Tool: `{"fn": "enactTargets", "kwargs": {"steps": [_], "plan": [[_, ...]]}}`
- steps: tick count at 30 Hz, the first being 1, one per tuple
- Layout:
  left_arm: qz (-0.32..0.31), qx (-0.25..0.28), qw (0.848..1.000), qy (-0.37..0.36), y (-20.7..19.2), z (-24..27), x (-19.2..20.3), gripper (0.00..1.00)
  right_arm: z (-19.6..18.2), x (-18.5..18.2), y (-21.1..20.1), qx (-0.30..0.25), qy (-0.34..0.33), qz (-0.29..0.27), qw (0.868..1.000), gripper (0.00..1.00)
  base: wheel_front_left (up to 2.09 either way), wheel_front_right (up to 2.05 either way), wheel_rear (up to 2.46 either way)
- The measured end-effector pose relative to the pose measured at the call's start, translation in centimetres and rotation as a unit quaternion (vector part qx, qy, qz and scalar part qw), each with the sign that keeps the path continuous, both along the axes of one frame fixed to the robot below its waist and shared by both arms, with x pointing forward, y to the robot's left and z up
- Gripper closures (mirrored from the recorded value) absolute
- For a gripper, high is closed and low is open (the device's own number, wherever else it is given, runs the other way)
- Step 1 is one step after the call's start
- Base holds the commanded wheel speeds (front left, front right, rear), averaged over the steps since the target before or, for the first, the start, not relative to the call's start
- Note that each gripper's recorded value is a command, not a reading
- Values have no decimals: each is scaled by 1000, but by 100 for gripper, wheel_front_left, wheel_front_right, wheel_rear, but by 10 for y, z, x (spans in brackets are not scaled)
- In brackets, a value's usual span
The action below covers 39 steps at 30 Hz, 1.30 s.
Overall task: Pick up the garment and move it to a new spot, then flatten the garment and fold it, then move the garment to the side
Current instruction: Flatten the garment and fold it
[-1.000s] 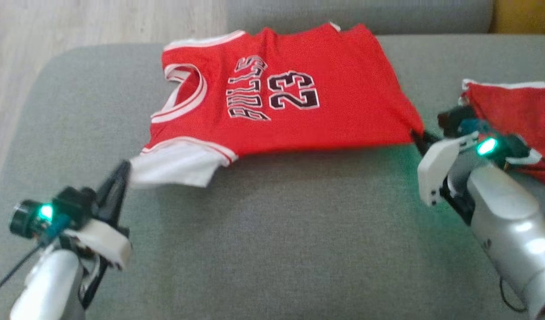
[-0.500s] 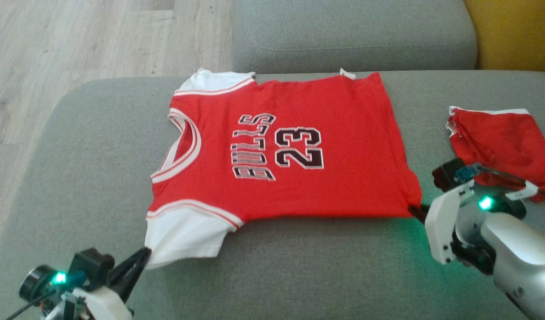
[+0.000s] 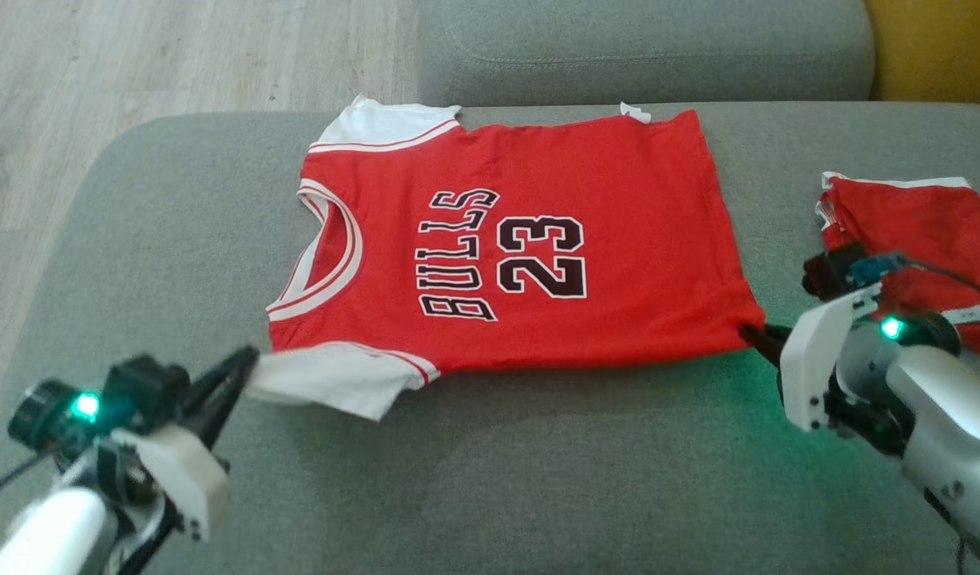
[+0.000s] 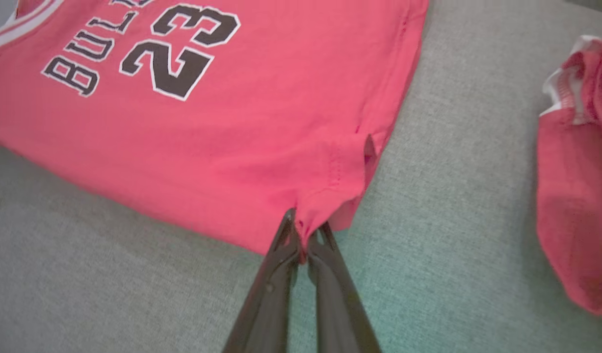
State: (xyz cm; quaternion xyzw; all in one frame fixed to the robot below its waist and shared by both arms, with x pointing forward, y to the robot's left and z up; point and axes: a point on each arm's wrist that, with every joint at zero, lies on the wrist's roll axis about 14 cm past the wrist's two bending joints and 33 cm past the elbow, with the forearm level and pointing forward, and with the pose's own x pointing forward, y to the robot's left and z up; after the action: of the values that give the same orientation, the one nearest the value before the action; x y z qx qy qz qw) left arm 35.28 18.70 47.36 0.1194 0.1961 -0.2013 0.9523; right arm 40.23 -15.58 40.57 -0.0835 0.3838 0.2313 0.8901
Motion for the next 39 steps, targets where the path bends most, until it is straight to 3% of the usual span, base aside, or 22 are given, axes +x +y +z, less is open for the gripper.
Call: {"fn": "enactTargets", "kwargs": {"steps": [7, 13, 34, 35, 36, 39], "plan": [[2, 29, 1000, 7, 5, 5, 36, 100, 5, 17, 11, 22, 2, -13, 1000, 100, 0, 0, 0], [-3, 53, 998, 22, 4, 1, 78, 100, 22, 61, 7, 38, -19, -52, 998, 100, 0, 0, 0], [-8, 103, 994, 29, 4, -30, 172, 100, -18, 101, 15, 28, 8, -79, 996, 100, 0, 0, 0], [-8, 103, 994, 29, 4, -30, 172, 50, -18, 101, 15, 28, 8, -79, 996, 72, 0, 0, 0], [-7, 98, 995, 19, 2, -29, 177, 0, -18, 105, 14, 25, -1, -80, 996, 0, 0, 0, 0], [10, 82, 996, -41, -2, -13, 197, 0, -10, 119, 16, 38, -33, -86, 995, 0, 0, 0, 0]]}}
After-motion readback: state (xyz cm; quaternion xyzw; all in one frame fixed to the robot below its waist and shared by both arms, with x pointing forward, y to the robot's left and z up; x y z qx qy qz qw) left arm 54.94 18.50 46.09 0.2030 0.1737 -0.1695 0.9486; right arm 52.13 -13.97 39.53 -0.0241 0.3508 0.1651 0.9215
